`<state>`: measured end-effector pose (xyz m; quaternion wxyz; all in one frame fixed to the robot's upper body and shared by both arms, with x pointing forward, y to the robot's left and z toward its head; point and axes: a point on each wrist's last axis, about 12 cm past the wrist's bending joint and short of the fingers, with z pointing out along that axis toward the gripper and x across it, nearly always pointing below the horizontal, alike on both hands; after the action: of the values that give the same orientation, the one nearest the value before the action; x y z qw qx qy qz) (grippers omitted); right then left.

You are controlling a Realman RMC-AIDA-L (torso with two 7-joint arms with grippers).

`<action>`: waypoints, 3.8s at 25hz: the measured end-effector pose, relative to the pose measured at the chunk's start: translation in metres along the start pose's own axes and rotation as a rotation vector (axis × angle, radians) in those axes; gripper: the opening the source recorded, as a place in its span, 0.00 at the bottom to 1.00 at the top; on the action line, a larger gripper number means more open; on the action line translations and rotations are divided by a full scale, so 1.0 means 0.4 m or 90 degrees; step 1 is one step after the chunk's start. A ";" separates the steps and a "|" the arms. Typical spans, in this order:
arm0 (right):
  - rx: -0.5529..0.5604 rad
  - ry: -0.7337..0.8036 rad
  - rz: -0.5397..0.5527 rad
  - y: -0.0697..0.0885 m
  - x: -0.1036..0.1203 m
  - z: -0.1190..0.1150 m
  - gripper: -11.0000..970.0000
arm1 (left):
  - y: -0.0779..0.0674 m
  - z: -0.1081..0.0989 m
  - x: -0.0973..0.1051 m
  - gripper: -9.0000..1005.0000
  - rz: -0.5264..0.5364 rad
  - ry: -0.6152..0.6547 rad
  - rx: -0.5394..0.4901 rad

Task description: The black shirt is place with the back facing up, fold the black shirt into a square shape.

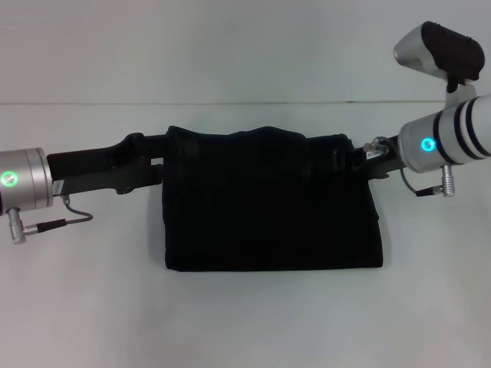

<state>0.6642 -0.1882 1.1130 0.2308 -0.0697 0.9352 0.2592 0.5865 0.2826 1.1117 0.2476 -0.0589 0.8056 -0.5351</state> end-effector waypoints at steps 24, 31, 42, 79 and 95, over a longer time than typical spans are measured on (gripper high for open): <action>-0.041 -0.032 0.015 0.033 0.049 0.064 0.84 | 0.002 -0.015 -0.015 0.58 -0.014 -0.038 0.011; -0.038 -0.038 0.030 0.017 0.060 0.064 0.84 | 0.002 -0.017 -0.016 0.58 -0.016 -0.043 0.013; -0.038 -0.047 0.030 0.014 0.061 0.066 0.75 | 0.000 -0.015 -0.021 0.58 -0.014 -0.047 0.012; -0.065 -0.063 -0.010 0.029 -0.027 -0.098 0.02 | -0.004 -0.026 -0.032 0.58 -0.026 -0.080 0.035; 0.037 0.009 -0.019 -0.018 0.021 -0.093 0.02 | -0.006 -0.024 -0.036 0.58 -0.027 -0.087 0.037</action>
<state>0.6441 -0.2135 1.1341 0.2295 -0.0788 0.9429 0.2283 0.5943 0.2948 1.1218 0.2924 -0.1048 0.7695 -0.5580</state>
